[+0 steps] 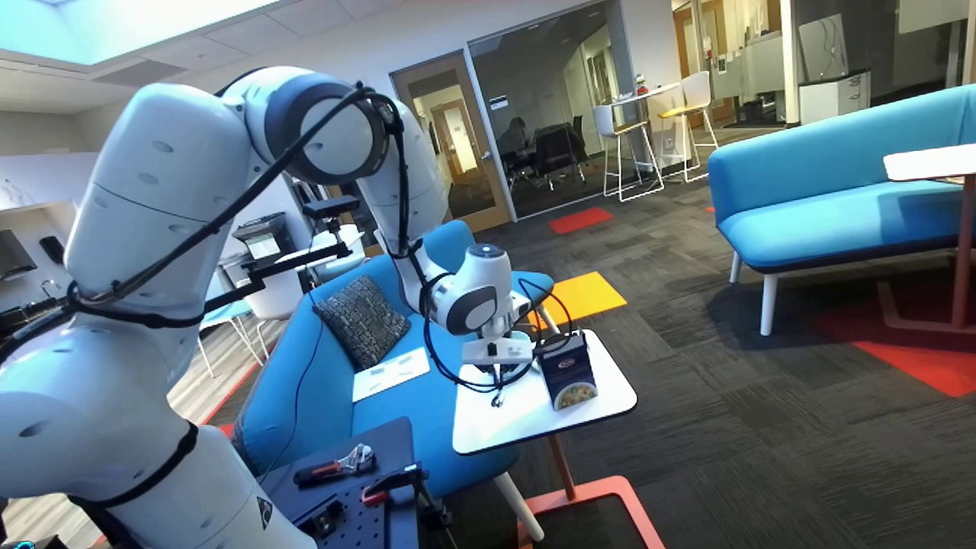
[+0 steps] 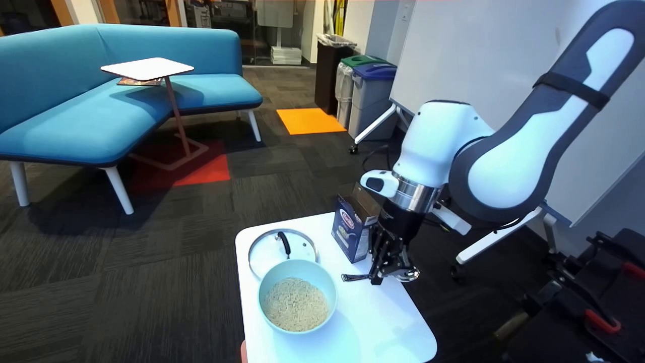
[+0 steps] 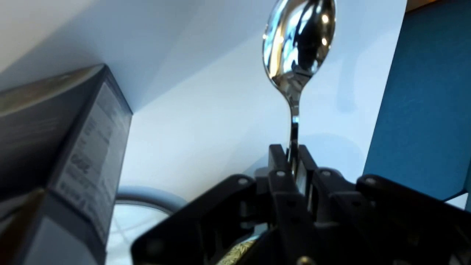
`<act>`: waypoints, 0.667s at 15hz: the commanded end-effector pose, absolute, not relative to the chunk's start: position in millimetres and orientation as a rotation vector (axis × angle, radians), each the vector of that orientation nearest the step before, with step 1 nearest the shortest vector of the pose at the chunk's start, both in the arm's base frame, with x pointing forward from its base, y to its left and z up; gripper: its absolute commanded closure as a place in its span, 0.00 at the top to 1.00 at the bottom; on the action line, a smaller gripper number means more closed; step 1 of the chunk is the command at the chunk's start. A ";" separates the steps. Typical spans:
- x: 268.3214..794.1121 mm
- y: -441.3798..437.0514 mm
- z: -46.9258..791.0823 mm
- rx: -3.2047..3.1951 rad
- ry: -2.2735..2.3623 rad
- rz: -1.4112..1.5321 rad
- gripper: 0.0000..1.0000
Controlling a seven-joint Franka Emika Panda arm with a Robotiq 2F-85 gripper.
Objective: Remove the silver spoon from the bowl and put it on the table.
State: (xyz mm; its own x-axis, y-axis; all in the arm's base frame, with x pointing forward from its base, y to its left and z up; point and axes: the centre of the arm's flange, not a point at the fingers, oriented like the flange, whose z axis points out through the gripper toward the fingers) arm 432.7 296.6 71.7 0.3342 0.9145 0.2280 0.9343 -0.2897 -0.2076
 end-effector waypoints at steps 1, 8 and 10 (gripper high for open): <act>424.2 307.2 71.8 -2.399 -1.692 -0.145 0.03; 409.2 316.2 56.8 -2.542 -1.728 -0.331 0.03; 407.0 315.2 54.3 -2.580 -1.706 -0.349 0.03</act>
State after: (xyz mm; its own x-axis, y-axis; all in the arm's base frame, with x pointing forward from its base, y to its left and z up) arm 418.1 316.5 54.0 0.3460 0.9163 0.2017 0.9301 -0.3633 0.0550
